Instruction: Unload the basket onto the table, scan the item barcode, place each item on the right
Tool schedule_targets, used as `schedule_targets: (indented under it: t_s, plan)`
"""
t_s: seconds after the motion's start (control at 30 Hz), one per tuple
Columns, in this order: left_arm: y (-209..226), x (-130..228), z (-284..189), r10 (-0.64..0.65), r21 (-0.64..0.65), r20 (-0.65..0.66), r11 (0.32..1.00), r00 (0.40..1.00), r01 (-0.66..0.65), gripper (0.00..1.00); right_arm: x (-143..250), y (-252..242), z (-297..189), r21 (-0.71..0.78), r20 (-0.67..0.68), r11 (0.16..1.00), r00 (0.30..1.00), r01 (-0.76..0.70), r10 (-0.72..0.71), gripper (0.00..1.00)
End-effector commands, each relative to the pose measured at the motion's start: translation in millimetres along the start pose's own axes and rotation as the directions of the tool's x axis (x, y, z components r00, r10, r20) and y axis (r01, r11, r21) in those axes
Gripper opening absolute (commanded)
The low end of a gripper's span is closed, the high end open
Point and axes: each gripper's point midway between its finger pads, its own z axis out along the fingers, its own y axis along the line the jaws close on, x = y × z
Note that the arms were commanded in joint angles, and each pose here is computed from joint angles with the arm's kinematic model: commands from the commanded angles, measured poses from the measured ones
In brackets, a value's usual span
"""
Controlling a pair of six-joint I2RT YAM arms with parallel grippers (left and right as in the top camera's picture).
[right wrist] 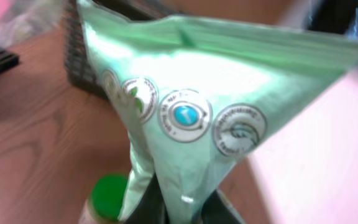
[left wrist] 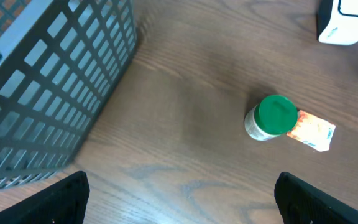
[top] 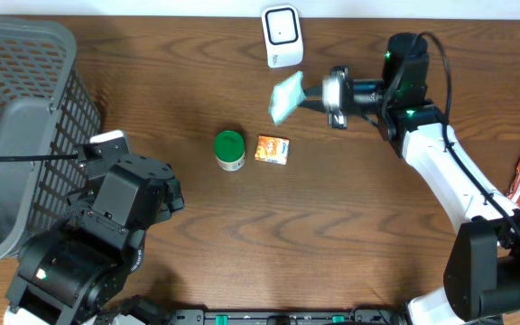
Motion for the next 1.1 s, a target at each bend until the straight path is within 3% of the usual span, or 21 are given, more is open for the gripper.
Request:
schedule_targets:
  t_s: [0.0,0.23,0.27,0.3,0.33,0.4,0.43,0.47,0.53,0.67,0.7,0.8,0.87,0.97,1.0,1.07]
  plan:
    - [3.3,-2.9,-1.2,0.001,-0.014,0.012,1.0,1.0,-0.001,0.96,33.5,-15.4,-6.4,0.174,-0.093,0.882,0.884,-0.439,0.458,0.01]
    - [3.3,-2.9,-1.2,0.001,-0.014,0.012,1.0,1.0,0.0,0.95,68.8,31.3,-12.2,0.21,-0.193,0.626,0.595,-0.751,0.78,0.02]
    - [3.3,-2.9,-1.2,0.001,-0.014,0.012,1.0,1.0,-0.001,0.95,73.2,45.2,-13.7,0.213,-0.219,0.562,0.522,-0.799,0.825,0.03]
    - [3.3,-2.9,-1.2,0.001,-0.014,0.012,1.0,1.0,-0.001,0.95,75.3,50.0,-14.2,0.219,-0.229,0.54,0.495,-0.813,0.838,0.12]
    - [3.3,-2.9,-1.2,0.001,-0.014,0.012,1.0,1.0,-0.001,0.95,78.2,52.9,-14.9,0.233,-0.24,0.527,0.476,-0.818,0.846,0.13]
    - [3.3,-2.9,-1.2,0.001,-0.014,0.012,1.0,1.0,-0.001,0.95,92.9,50.5,-18.1,0.334,-0.251,0.474,0.408,-0.814,0.878,0.06]
    - [3.3,-2.9,-1.2,0.001,-0.014,0.012,1.0,1.0,0.0,0.95,110.8,42.0,-25.3,0.475,-0.216,0.377,0.31,-0.795,0.926,0.01]
    - [3.3,-2.9,-1.2,0.001,-0.014,0.012,1.0,1.0,-0.001,0.95,124.5,37.1,-33.0,0.578,-0.177,0.3,0.242,-0.759,0.954,0.01]
    - [3.3,-2.9,-1.2,0.001,-0.014,0.012,1.0,1.0,-0.001,0.95,142.6,31.1,-46.4,0.712,-0.134,0.224,0.185,-0.665,0.974,0.02]
    - [3.3,-2.9,-1.2,0.001,-0.014,0.012,1.0,1.0,-0.001,0.95,135.9,22.1,-41.6,0.732,-0.137,0.243,0.212,-0.637,0.968,0.06]
    - [3.3,-2.9,-1.2,0.001,-0.014,0.012,1.0,1.0,-0.001,0.96,132.5,20.7,-38.5,0.726,-0.137,0.247,0.217,-0.641,0.966,0.12]
    - [3.4,-2.9,-1.3,0.001,-0.014,0.013,1.0,1.0,-0.001,0.95,128.8,27.1,-29.8,0.716,-0.161,0.26,0.209,-0.648,0.964,0.59]
    - [3.3,-2.9,-1.2,0.001,-0.014,0.012,1.0,1.0,-0.001,0.96,127.9,42.6,-21.8,0.686,-0.267,0.356,0.235,-0.635,0.935,0.75]
    - [3.3,-2.9,-1.2,0.001,-0.014,0.012,1.0,1.0,-0.001,0.95,124.0,84.6,-4.7,0.501,-0.566,0.647,0.348,-0.575,0.747,0.89]
    - [3.3,-2.9,-1.2,0.001,-0.014,0.012,1.0,1.0,0.0,0.95,122.4,98.4,0.5,0.435,-0.634,0.707,0.367,-0.558,0.68,0.95]
    - [3.4,-2.9,-1.3,0.001,-0.014,0.013,1.0,1.0,-0.001,0.96,123.9,101.4,4.4,0.483,-0.628,0.682,0.326,-0.549,0.707,0.95]
